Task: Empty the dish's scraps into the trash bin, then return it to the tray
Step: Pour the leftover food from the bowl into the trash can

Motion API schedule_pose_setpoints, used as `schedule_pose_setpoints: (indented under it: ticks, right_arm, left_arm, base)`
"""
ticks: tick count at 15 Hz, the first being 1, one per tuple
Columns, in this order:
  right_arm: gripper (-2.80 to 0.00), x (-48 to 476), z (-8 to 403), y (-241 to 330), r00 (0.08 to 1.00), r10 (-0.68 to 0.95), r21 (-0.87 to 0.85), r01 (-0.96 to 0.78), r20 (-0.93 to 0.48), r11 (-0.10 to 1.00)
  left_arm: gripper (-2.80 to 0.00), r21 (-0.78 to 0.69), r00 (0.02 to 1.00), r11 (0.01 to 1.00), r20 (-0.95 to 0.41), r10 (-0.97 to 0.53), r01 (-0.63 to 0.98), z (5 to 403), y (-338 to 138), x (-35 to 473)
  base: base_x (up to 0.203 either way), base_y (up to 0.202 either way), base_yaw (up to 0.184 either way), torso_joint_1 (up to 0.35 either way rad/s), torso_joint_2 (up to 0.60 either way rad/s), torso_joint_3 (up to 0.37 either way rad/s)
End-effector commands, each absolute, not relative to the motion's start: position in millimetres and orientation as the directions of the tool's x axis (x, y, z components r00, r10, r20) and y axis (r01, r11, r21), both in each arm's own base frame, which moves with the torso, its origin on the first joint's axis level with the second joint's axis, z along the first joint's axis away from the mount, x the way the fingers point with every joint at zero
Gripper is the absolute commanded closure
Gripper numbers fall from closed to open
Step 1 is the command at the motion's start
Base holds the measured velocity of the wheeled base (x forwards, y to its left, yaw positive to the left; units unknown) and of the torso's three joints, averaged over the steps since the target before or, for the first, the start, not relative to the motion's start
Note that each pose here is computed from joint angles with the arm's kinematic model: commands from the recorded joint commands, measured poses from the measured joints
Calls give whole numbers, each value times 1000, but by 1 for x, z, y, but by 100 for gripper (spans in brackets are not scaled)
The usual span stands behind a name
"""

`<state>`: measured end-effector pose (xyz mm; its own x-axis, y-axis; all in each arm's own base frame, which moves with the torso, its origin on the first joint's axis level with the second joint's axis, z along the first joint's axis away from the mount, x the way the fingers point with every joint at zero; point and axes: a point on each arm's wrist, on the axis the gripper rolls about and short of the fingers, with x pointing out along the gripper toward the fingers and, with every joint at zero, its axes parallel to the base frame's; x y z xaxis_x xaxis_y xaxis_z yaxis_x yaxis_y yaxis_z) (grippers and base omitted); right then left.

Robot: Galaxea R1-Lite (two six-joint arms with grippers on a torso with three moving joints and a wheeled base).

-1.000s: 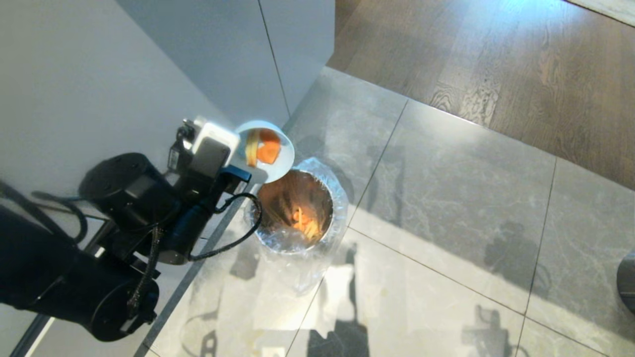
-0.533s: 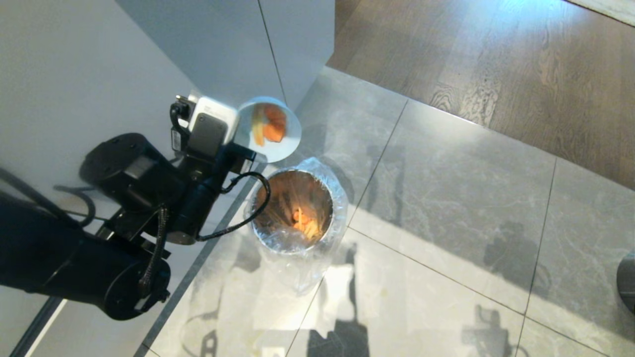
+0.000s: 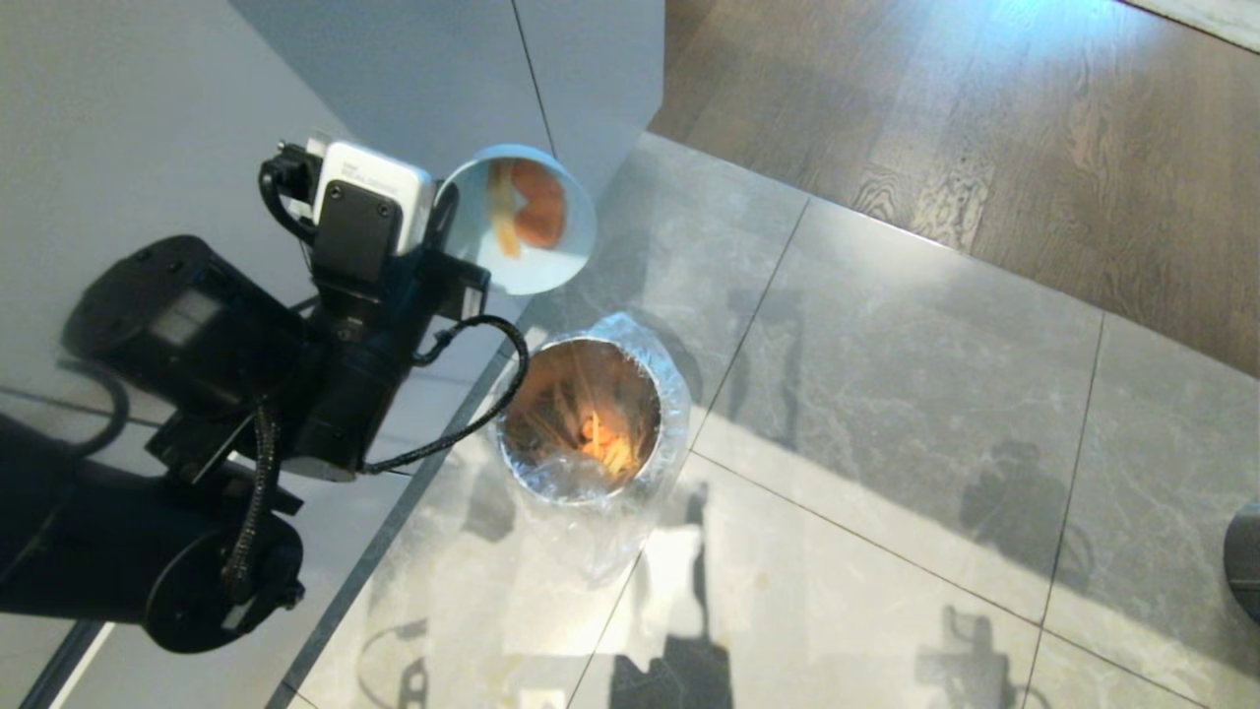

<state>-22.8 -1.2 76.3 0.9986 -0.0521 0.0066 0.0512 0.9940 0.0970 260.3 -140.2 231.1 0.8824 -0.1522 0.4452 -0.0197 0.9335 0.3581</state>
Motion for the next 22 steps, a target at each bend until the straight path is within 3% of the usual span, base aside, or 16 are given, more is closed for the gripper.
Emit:
schedule_pose_setpoints:
  ticks: [1,3,6,10,16,19,22]
  right_arm:
    - [0,-23,76,-1,999,-52,98,51,6,994]
    - [0,-23,76,-1,999,-52,97,51,7,994]
    - [0,-23,76,-1,999,-52,97,51,6,994]
    - [0,-23,76,-1,999,-52,97,51,7,994]
    - [0,-23,76,-1,999,-52,97,51,6,994]
    - [0,-23,76,-1,999,-52,98,51,8,994]
    - [0,-23,76,-1,999,-52,98,51,6,994]
  left_arm:
    - [0,323,852,945,505,-137,-40,243,-136,249]
    - [0,359,874,933,459,-157,-22,230,-135,245]
    - [0,528,896,843,416,-154,-100,217,-130,245]
    - [0,606,904,792,376,-202,-75,204,-146,250]
    - [0,788,902,597,358,-242,-153,191,-161,272]
    - [0,838,911,514,342,-230,-185,182,-164,287]
    - [0,826,908,516,371,-196,-226,186,-160,302]
  base:
    - [0,0,0,0,0,0]
    - [0,0,0,0,0,0]
    - [0,0,0,0,0,0]
    - [0,0,0,0,0,0]
    - [0,0,0,0,0,0]
    - [0,0,0,0,0,0]
    - [0,0,0,0,0,0]
